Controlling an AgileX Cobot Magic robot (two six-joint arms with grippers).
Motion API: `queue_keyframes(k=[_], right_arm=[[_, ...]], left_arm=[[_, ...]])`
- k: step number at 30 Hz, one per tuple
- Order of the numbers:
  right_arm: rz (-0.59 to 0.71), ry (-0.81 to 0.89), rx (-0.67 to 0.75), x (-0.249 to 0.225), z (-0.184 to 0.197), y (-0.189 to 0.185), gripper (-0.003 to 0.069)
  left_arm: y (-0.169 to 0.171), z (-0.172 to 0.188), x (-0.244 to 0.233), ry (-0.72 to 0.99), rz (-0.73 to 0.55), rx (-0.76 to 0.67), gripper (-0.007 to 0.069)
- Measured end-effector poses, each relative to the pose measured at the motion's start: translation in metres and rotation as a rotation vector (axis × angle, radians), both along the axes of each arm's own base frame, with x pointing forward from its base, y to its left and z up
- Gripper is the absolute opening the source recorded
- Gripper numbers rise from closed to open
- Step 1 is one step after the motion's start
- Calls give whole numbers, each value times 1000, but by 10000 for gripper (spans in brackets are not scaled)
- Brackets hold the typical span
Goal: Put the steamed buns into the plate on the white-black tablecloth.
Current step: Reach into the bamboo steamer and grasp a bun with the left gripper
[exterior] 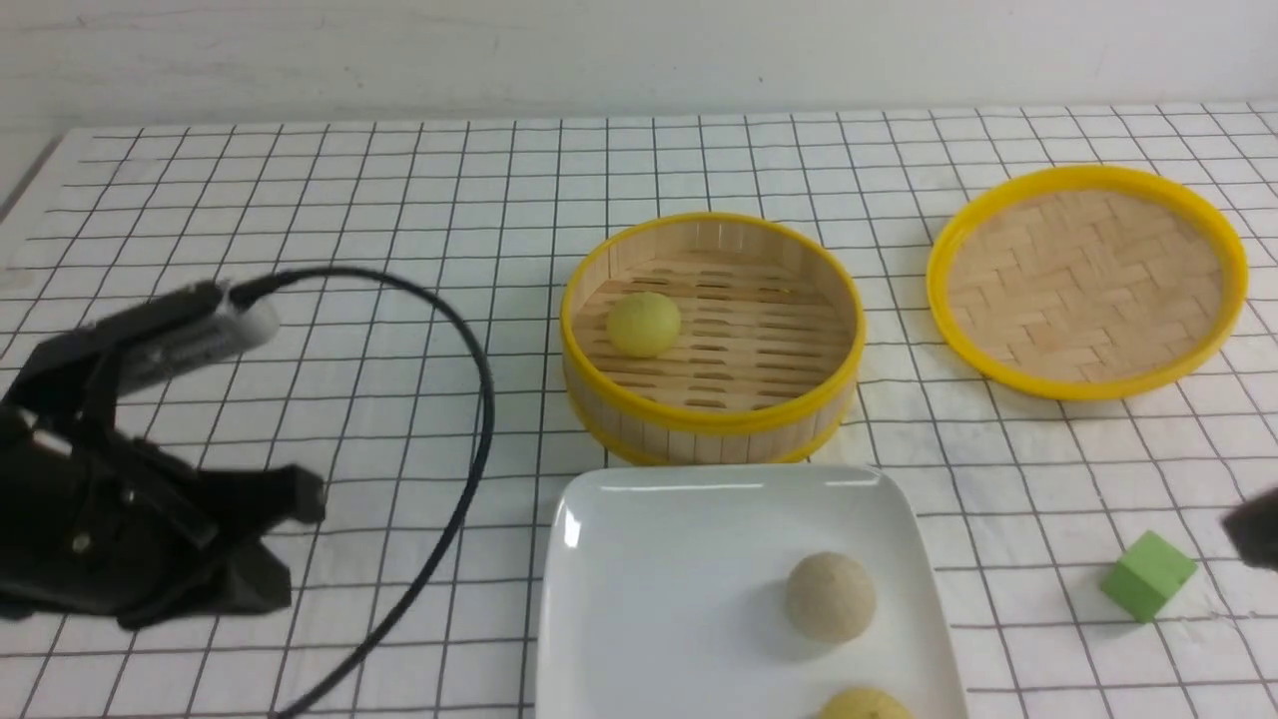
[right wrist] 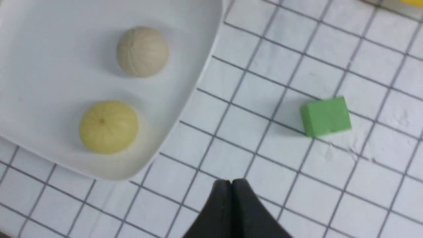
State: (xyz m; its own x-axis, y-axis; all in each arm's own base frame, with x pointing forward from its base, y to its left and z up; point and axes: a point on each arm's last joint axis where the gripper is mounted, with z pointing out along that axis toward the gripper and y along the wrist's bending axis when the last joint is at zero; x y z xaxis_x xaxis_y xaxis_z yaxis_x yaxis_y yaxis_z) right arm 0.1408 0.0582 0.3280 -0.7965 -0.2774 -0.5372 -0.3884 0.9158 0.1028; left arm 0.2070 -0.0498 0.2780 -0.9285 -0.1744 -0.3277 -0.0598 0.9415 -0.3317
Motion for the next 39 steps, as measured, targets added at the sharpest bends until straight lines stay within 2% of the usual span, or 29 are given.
queue_keyframes(k=[5,7,8,10,11,14,15,17,20,26,32,36,37,38,39], right_arm=[[-27,-40,4,-25,-21,-12,-14],[-39,-61,14,-31,-36,-14,-14],[-41,-59,13,-32,-39,-14,-14],[-49,-61,15,-32,-49,-15,-13],[-49,-61,15,-32,-50,-15,-13],[-56,-86,30,-30,-51,-14,-11],[-56,-88,31,-30,-51,-14,-11],[-58,-92,41,-30,-51,-13,-10],[-58,-93,43,-30,-51,-13,-8],[-61,-106,47,-29,-50,-13,-7],[-61,-108,47,-28,-50,-13,-7],[-61,-108,48,-28,-50,-13,-5],[-61,-108,48,-28,-50,-13,-3],[-61,-108,48,-28,-50,-13,-3],[-61,-108,48,-28,-50,-13,-3]], left_arm=[[-22,21,37,-29,-126,-38,2],[-54,27,63,-40,-227,-43,6],[-57,27,65,-41,-232,-43,7],[-90,29,93,-50,-288,-25,46],[-95,28,97,-52,-291,-20,51],[-131,25,138,-74,-286,26,158],[-132,21,139,-63,-289,30,173],[-153,13,168,-93,-282,71,268],[-171,4,195,-132,-293,116,368],[-187,-21,227,-154,-297,157,424],[-190,-56,237,-105,-291,202,391],[-192,-69,242,-90,-220,181,228],[-191,-66,242,-93,-206,173,109],[-191,-61,241,-98,-204,169,64],[-191,-60,241,-99,-204,169,64]])
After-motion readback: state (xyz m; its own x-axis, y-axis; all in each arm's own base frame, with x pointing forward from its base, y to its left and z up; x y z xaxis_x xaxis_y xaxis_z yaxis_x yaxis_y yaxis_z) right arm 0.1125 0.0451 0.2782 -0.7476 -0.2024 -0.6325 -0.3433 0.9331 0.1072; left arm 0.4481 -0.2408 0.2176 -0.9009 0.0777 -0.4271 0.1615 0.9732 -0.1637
